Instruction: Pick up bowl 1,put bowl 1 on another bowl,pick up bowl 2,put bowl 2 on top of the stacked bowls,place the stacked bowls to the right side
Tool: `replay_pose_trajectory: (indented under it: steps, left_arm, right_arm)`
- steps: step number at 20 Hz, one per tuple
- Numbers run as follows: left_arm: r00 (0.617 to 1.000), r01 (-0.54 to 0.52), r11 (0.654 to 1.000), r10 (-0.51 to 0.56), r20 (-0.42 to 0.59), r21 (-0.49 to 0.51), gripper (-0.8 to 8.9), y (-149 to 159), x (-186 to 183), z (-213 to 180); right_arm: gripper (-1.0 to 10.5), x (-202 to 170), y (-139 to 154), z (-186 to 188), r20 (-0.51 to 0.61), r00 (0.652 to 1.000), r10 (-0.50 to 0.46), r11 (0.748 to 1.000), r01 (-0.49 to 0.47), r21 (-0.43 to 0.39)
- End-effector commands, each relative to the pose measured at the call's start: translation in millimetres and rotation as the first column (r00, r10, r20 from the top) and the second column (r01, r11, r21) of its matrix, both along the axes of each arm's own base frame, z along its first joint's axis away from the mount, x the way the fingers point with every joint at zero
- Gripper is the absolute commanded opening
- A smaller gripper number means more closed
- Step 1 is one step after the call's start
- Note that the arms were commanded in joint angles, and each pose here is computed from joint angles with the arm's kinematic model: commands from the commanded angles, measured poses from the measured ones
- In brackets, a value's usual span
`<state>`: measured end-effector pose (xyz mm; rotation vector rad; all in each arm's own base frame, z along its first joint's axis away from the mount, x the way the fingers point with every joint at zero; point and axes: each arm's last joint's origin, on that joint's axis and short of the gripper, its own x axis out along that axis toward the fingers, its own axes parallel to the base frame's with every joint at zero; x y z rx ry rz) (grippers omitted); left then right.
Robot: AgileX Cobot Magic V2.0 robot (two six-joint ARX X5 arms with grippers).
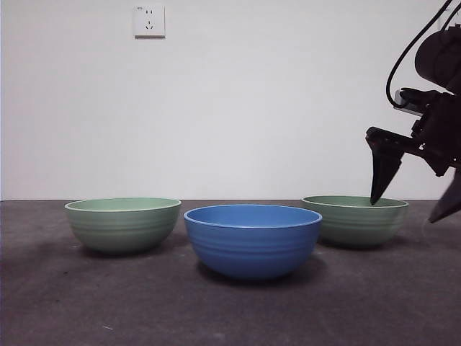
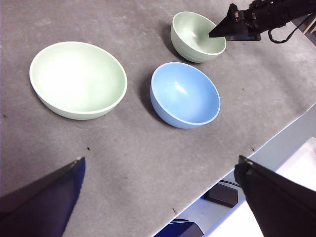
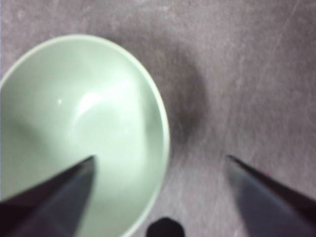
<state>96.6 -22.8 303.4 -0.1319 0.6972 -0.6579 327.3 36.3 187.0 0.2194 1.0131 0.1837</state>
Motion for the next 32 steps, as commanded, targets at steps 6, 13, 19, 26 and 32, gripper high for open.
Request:
replay_pose_trajectory:
  steps: [6, 13, 19, 26, 32]
  left_arm:
    - [1.0, -0.018, 1.0, 0.018, 0.017, 0.016, 6.88, 0.7, 0.6, 1.8]
    - [1.0, -0.017, 1.0, 0.017, 0.018, 0.016, 6.88, 0.7, 0.6, 1.8]
    - [1.0, -0.016, 1.0, 0.016, 0.018, 0.015, 6.88, 0.6, 0.6, 1.8]
    - [1.0, -0.017, 1.0, 0.017, 0.012, 0.016, 6.88, 0.5, 2.5, 1.4]
    - [1.0, -0.016, 1.0, 0.017, -0.021, 0.019, 6.88, 0.1, 9.0, -1.5]
  right_arm:
    - [0.6, 3.1, 1.0, -1.4, 0.014, 1.0, -0.002, 1.0, 0.002, 0.0]
    - [-0.2, 2.9, 0.9, -1.5, 0.012, 1.0, -0.003, 1.0, 0.003, -0.001]
    - [-0.2, -1.2, 0.6, 13.3, 0.06, 0.998, -0.001, 1.0, 0.001, 0.006]
    - [-0.2, -46.6, 22.9, 75.7, 0.18, 0.976, 0.125, 0.992, -0.126, -0.005]
    - [-0.2, -71.2, 78.2, 74.3, 0.127, 0.937, 0.325, 0.945, -0.326, -0.019]
